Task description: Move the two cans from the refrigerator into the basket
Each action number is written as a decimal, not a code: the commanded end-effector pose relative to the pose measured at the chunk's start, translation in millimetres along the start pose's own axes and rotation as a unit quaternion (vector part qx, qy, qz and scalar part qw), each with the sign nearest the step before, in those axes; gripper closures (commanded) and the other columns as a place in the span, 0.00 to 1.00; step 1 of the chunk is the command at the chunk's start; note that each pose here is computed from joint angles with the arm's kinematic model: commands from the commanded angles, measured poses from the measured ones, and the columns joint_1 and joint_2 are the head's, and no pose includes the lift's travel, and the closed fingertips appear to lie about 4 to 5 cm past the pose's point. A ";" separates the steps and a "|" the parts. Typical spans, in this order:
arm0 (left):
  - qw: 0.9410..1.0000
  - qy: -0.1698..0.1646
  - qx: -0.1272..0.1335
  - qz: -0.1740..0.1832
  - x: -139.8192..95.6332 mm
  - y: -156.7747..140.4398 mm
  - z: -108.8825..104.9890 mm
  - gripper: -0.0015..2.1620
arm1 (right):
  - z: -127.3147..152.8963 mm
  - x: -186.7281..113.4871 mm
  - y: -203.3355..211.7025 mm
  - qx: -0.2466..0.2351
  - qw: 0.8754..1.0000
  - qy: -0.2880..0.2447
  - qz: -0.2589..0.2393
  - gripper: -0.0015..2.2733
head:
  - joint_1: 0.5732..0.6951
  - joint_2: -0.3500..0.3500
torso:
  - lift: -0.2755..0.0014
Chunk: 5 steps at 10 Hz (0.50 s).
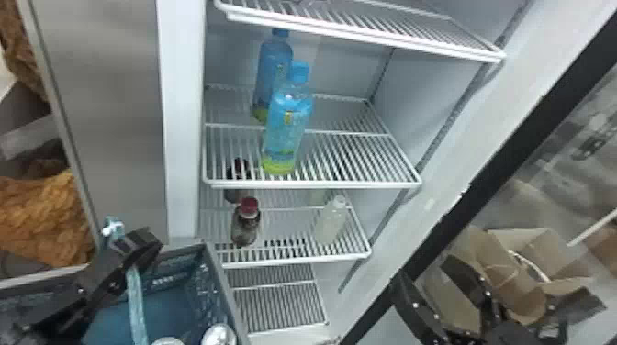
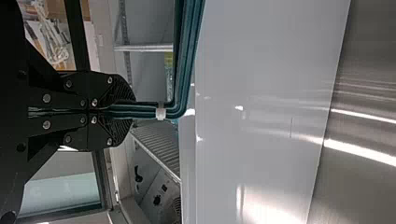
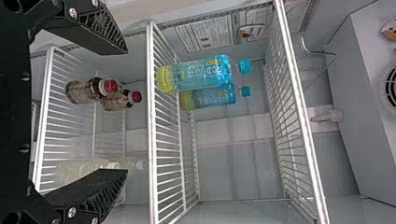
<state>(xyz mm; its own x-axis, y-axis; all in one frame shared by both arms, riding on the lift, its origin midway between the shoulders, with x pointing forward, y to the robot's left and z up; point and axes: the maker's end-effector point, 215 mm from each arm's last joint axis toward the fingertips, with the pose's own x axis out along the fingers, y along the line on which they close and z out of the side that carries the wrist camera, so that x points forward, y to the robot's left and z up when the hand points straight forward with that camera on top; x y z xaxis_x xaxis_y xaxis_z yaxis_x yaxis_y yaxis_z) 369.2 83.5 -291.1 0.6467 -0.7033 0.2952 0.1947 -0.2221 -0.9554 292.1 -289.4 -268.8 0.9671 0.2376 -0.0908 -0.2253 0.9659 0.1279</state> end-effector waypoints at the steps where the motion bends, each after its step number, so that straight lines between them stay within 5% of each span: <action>1: 1.000 -0.001 0.002 -0.001 -0.1 -1.3 0.8 0.56 | -0.3 0.1 0.4 0.000 1.000 0.000 0.000 0.06 | 1.00 0.00 | 0.87; 5: 1.000 -0.003 -0.001 0.001 -2.5 0.7 -0.1 0.56 | -3.2 0.8 -1.7 0.003 1.000 0.000 -0.001 0.06 | 1.00 0.00 | 0.87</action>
<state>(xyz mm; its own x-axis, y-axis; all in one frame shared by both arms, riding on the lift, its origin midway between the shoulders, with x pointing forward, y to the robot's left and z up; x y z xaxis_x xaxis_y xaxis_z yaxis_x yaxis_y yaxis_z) 367.7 85.1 -292.3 0.6512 -0.7002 0.2926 0.1918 -0.2212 -0.9562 292.8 -290.0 -271.0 0.9675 0.2361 -0.0900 -0.2232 0.9656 0.1334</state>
